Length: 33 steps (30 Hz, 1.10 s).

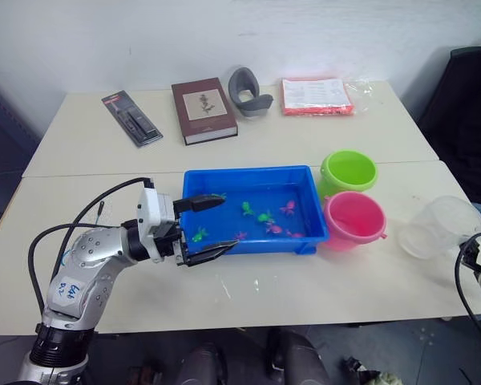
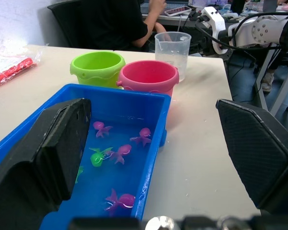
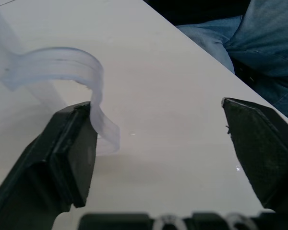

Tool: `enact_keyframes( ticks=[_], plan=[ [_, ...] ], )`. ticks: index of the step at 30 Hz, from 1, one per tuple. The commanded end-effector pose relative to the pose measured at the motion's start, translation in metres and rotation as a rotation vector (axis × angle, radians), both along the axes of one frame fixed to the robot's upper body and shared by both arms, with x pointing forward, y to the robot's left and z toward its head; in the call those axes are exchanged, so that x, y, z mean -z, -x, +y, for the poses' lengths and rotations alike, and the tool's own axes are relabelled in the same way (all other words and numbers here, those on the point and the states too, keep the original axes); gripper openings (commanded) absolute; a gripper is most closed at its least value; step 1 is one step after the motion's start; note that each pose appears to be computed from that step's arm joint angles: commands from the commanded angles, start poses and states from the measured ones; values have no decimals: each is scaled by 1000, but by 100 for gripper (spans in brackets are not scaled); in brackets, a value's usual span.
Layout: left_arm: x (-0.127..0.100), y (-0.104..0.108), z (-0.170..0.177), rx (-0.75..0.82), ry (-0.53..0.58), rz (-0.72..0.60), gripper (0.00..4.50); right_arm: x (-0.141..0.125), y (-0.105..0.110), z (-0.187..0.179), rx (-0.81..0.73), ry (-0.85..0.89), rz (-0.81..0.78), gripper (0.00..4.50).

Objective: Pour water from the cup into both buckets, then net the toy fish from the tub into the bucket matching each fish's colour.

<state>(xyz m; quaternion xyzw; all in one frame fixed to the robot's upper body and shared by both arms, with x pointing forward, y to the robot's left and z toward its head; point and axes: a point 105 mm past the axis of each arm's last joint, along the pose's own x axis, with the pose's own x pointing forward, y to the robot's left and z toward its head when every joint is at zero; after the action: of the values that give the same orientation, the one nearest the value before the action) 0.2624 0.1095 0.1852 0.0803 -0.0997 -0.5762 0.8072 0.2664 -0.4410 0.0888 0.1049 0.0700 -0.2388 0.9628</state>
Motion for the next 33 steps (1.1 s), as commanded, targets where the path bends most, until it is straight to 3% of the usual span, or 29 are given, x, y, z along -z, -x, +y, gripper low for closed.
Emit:
enact_keyframes(
  ticks=[1, 6, 14, 23, 31, 33],
  plan=[
    [-7, 0, 1, 0, 0, -41, 450, -21, -2, -1, -44, 55, -71, 264],
    [-6, 0, 1, 3, -2, -44, 450, -25, -3, 1, -70, 54, -106, 12],
    [-7, -2, 2, -3, 16, -35, 450, -38, 3, 6, -99, 80, -159, 5],
    [-1, -3, -6, 52, 31, -1, 450, -95, 20, 20, -129, 226, -183, 5],
    [5, -1, -10, 141, 77, 78, 450, -143, 15, 70, -282, 441, -100, 5],
    [6, -1, -14, 148, 83, 85, 450, -153, 12, 84, -320, 578, -67, 5]
  ],
)
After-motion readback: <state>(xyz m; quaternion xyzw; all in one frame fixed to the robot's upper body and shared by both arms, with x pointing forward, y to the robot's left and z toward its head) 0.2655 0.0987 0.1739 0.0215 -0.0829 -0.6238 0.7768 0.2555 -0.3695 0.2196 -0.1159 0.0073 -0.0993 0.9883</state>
